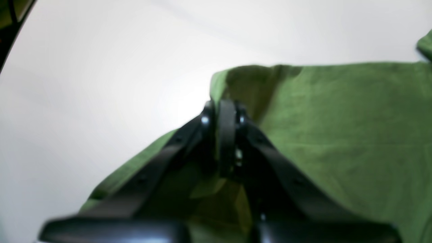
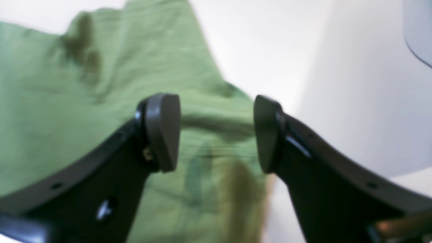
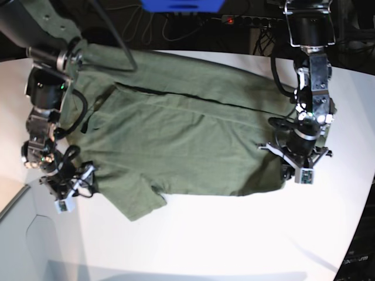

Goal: Layout the t-shirt on the table in an organized manner, then fold the t-shirt properly
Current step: 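Grasp the shirt's side edges midway with both grippers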

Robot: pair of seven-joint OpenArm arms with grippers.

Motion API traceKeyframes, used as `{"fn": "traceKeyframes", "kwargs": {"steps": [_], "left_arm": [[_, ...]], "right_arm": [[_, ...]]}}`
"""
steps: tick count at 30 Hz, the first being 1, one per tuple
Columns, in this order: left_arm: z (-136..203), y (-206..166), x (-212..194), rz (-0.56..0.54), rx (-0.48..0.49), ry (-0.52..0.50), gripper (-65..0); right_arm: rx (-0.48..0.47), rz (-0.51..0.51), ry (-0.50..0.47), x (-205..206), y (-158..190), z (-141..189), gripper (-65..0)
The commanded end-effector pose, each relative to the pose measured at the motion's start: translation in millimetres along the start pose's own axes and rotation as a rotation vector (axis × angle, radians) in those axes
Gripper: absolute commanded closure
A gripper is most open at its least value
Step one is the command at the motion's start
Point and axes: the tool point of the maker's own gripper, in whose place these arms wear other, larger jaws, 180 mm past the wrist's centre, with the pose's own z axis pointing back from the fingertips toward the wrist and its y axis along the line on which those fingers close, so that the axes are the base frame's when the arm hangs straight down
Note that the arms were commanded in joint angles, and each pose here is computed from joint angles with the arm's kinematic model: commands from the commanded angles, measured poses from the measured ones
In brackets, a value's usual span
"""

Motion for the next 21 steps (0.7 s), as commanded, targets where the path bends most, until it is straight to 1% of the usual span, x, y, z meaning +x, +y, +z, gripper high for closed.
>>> {"fn": "traceKeyframes", "kwargs": {"steps": [1,6,9,12,17,21], "left_arm": [[0,4,23,-0.013,0.005,-0.067,-0.9],[-1,6,29,-0.023,0.008,-0.079,-0.9],[0,13,30,-0.036,0.016,-0.078,-0.9],[0,14,29,-0.037,0.016,-0.076,-0.9],[1,24,31,-0.058,0.028,-0.076,-0.9],[2,31,33,-0.081,0.038,-0.075,-1.2]], "right_arm": [[-0.038,-0.009,-0.048,23,-18,0,-37.1],[-0.026,-0.067,-0.055,14,-26,-10,-37.5],[-0.083,-0.085,-0.072,8,-36,-9,-37.6],[-0.094,-0.090,-0.053,-8,-34,-9,-37.6],[-0.039,0.001,-0.008,-16,-10,-16,-37.6],[-0.022,0.024,0.007,-22,-2,-17,-37.3]]}}
